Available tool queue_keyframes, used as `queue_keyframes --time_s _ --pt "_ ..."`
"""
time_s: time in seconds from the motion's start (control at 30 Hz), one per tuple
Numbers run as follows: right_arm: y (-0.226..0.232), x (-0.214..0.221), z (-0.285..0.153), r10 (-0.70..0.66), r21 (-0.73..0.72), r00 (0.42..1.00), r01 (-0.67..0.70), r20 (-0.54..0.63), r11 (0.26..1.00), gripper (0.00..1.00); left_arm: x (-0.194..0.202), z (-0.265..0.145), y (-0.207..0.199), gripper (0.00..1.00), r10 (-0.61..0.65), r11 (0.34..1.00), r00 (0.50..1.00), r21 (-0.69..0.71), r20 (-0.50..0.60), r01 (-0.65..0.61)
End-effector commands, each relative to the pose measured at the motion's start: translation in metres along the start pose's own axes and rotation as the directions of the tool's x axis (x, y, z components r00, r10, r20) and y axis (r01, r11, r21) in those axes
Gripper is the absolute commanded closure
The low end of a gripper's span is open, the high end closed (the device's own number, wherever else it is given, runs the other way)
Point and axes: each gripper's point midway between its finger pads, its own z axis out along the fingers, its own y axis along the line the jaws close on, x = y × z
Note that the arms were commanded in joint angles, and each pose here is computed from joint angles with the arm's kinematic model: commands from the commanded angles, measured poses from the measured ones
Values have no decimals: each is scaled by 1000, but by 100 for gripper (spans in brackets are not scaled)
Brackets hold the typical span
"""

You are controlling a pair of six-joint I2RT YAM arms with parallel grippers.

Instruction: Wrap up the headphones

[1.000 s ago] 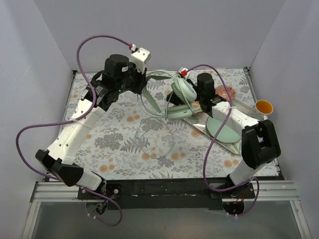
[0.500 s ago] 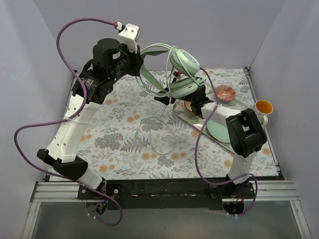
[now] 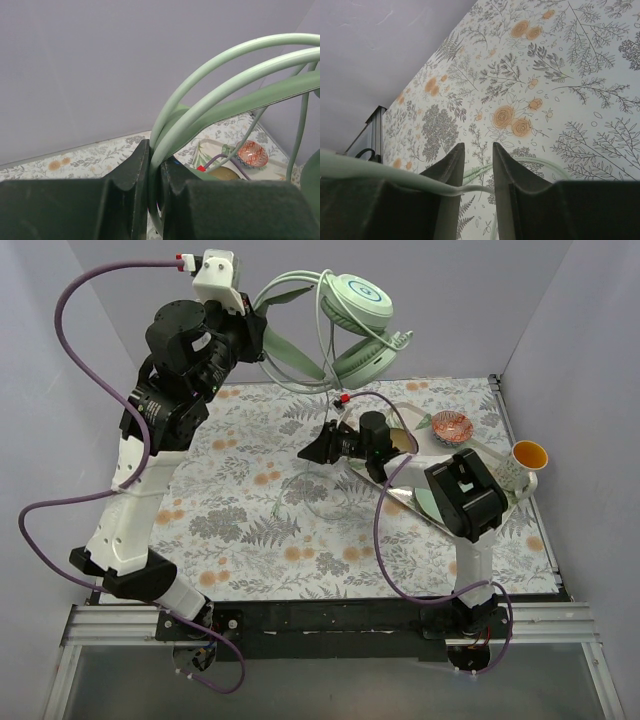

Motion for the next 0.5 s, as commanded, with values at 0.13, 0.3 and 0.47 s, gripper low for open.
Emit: queue_keyframes --time_s 0.13,0.3,0.47 --pt "16 3 13 35 16 999 -34 -32 999 89 -47 2 26 100 -89 991 982 -84 167 104" --pt "26 34 11 0 83 984 14 -176 996 99 -32 27 86 100 -135 974 979 -161 151 159" --pt "43 71 -2 -59 121 935 108 -350 987 99 -13 49 143 100 -117 948 982 -278 147 155"
